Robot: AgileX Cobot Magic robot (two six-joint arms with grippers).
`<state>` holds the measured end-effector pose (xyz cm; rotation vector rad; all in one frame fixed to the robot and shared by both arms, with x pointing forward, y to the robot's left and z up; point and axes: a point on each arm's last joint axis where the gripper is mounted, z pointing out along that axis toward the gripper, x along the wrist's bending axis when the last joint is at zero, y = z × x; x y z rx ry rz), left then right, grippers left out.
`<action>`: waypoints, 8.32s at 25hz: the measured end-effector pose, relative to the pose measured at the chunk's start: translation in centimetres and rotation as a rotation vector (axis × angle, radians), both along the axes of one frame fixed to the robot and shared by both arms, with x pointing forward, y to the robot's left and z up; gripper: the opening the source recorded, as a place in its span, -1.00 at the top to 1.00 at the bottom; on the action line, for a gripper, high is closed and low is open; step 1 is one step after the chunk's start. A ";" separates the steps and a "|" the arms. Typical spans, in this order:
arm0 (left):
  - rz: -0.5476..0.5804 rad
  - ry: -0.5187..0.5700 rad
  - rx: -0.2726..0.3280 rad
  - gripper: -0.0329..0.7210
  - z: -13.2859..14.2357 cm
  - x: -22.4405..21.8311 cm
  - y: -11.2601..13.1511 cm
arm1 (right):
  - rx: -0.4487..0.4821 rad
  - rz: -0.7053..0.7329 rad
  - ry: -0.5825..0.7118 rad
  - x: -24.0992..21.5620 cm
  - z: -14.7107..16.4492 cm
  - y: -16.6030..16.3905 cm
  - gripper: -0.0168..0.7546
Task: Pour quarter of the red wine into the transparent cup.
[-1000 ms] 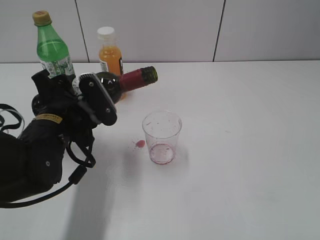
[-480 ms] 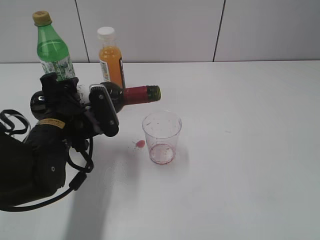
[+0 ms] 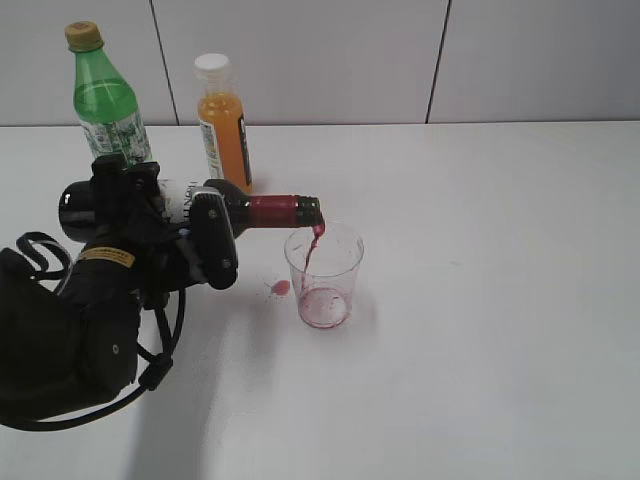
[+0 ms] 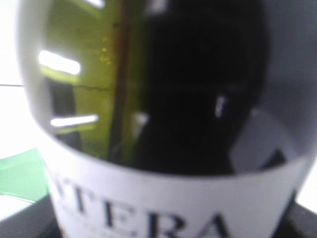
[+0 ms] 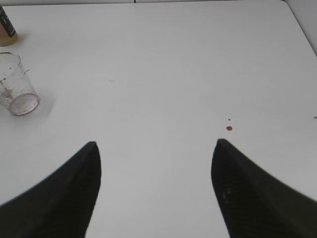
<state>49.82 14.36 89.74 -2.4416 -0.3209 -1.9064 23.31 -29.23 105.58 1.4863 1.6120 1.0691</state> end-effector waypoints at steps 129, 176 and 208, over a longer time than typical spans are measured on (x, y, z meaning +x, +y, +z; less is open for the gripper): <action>-0.393 0.167 -1.468 -0.79 -1.9 13.9 -6.1 | 0.000 0.000 0.000 0.0 0.0 0.0 -0.50; 0.550 0.546 -1.103 -0.66 22.6 -4.7 10.6 | 0.000 0.000 0.000 0.0 0.0 0.0 -0.50; 0.520 0.169 -1.392 -0.65 14.6 -25.1 16.2 | 0.000 0.000 0.000 0.0 0.0 0.0 -0.50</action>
